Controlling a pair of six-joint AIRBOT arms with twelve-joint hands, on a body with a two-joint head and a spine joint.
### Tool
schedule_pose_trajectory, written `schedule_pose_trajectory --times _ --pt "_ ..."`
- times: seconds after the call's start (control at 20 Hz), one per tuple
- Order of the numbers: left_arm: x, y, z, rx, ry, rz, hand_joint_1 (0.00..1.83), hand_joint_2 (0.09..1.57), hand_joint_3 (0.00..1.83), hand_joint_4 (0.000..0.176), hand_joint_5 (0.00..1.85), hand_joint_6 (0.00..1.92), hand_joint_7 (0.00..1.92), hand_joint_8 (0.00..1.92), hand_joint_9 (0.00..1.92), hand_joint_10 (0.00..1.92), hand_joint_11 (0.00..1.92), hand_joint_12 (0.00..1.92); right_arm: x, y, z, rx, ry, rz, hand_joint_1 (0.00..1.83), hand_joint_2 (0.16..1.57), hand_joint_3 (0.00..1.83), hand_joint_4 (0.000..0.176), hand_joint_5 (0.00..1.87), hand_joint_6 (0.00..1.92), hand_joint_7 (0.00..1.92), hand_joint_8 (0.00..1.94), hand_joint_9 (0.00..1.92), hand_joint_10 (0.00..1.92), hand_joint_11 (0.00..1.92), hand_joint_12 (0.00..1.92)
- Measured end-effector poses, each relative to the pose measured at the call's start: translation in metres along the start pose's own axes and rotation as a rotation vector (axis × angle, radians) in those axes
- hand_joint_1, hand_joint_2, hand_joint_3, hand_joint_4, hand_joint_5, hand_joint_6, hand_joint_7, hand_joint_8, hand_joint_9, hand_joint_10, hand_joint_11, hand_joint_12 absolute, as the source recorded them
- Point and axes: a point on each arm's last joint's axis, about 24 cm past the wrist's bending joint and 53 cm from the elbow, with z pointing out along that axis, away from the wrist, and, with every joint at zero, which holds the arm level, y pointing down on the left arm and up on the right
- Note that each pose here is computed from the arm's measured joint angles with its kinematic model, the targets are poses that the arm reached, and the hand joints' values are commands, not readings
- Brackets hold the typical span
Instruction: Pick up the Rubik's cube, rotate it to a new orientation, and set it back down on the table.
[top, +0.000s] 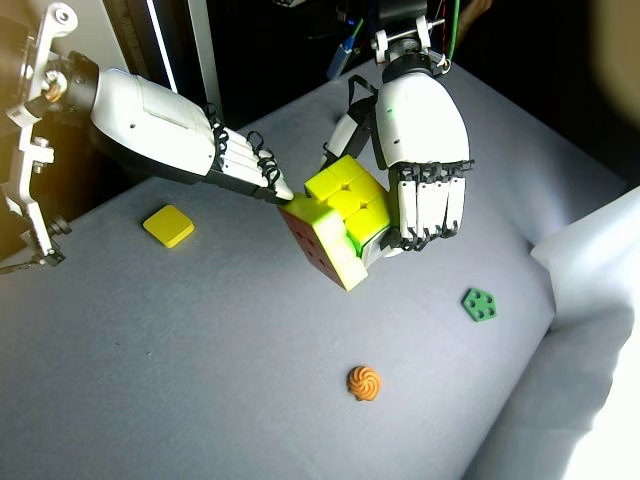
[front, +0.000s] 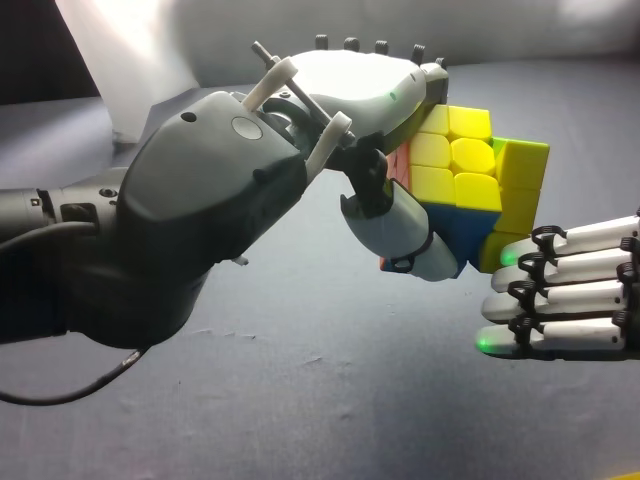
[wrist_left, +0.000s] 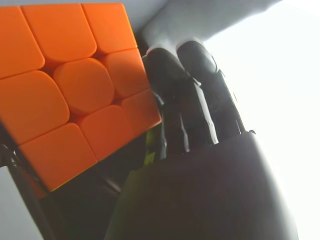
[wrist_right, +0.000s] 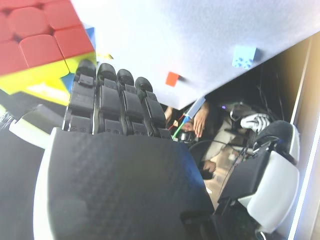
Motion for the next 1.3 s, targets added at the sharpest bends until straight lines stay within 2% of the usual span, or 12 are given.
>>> schedule_pose_trajectory --times 0.1,0.4,0.5,0.7,0.75,0.8,0.9,0.95,1.0,1.1,1.25,1.3 --pt "0.0 0.0 0.0 0.0 -0.001 0.0 1.15 1.32 0.0 0.0 0.7 1.28 0.57 1.81 0.45 1.67 0.35 1.84 0.0 0.003 0.001 -0.002 -0.001 -0.001 0.23 0.62 0.0 0.0 0.0 0.0 0.0 0.0 0.0 0.0 0.03 0.04" --pt "0.001 0.0 0.0 0.002 0.002 -0.005 1.16 1.31 0.0 0.0 0.7 1.26 0.58 1.82 0.47 1.7 0.34 1.86 0.003 0.005 0.006 -0.002 0.006 0.006 0.26 0.59 0.0 0.0 0.0 0.0 0.0 0.0 0.0 0.0 0.0 0.29" --pt "0.001 -0.001 0.0 0.002 0.003 -0.002 1.15 1.31 0.0 0.0 0.71 1.27 0.6 1.76 0.48 1.69 0.31 1.87 0.008 0.006 0.013 -0.002 0.016 -0.008 0.28 0.62 0.0 0.0 0.0 0.0 0.0 0.0 0.0 0.0 0.0 0.19" --pt "-0.001 -0.001 0.0 0.002 -0.002 -0.003 1.1 1.34 0.0 0.0 0.63 1.42 0.58 1.74 0.48 1.64 0.32 1.84 0.012 0.003 0.017 0.014 0.025 -0.001 0.42 0.63 0.0 0.0 0.0 0.0 0.0 0.0 0.0 0.0 0.0 0.19" --pt "-0.001 -0.002 0.0 0.004 0.0 -0.003 1.12 1.32 0.0 0.0 0.65 1.38 0.62 1.7 0.52 1.62 0.33 1.82 0.013 0.003 0.017 0.014 0.028 -0.006 0.41 0.64 0.0 0.0 0.0 0.0 0.0 0.0 0.0 0.0 0.0 0.23" --pt "-0.001 -0.002 0.0 0.004 -0.002 -0.002 1.27 1.31 0.0 0.0 0.63 1.37 0.61 1.63 0.57 1.72 0.36 1.8 0.013 0.002 0.017 0.016 0.027 -0.005 0.4 0.63 0.0 0.0 0.0 0.0 0.0 0.0 0.0 0.0 0.0 0.2" --pt "-0.003 -0.003 0.0 0.007 -0.005 0.0 1.11 1.34 0.0 0.0 0.59 1.46 0.61 1.73 0.53 1.67 0.33 1.88 0.012 0.002 0.018 0.016 0.026 -0.004 0.43 0.63 0.0 0.0 0.0 0.0 0.0 0.0 0.0 0.0 0.0 0.14" --pt "-0.003 -0.003 0.0 0.007 -0.007 0.003 1.1 1.34 0.0 0.0 0.61 1.44 0.61 1.72 0.52 1.63 0.33 1.84 0.013 0.003 0.019 0.017 0.026 -0.004 0.41 0.63 0.0 0.0 0.0 0.0 0.0 0.0 0.0 0.0 0.0 0.18" --pt "-0.003 -0.003 0.0 0.007 -0.007 0.001 1.26 1.33 0.0 0.0 0.6 1.44 0.58 1.66 0.54 1.74 0.31 1.83 0.014 0.002 0.019 0.02 0.03 -0.003 0.42 0.63 0.0 0.0 0.0 0.0 0.0 0.0 0.0 0.0 0.0 0.14" --pt "-0.003 -0.003 0.0 0.006 -0.007 0.001 1.11 1.34 0.0 0.0 0.61 1.44 0.59 1.75 0.49 1.66 0.36 1.89 0.015 0.002 0.019 0.021 0.03 -0.003 0.43 0.62 0.0 0.0 0.0 0.0 0.0 0.0 0.0 0.0 0.0 0.13" --pt "-0.002 -0.004 0.0 0.008 -0.003 -0.005 1.1 1.36 0.0 0.0 0.57 1.45 0.59 1.81 0.53 1.74 0.47 1.92 0.022 0.0 0.024 0.025 0.049 -0.001 0.44 0.62 0.0 0.0 0.0 0.0 0.0 0.0 0.0 0.0 0.0 0.06" --pt "-0.002 -0.003 0.0 0.007 -0.003 -0.006 1.11 1.35 0.0 0.0 0.62 1.41 0.57 1.81 0.5 1.74 0.38 1.92 0.022 -0.001 0.024 0.027 0.05 0.002 0.43 0.62 0.0 0.0 0.0 0.0 0.0 0.0 0.0 0.0 0.0 0.05"
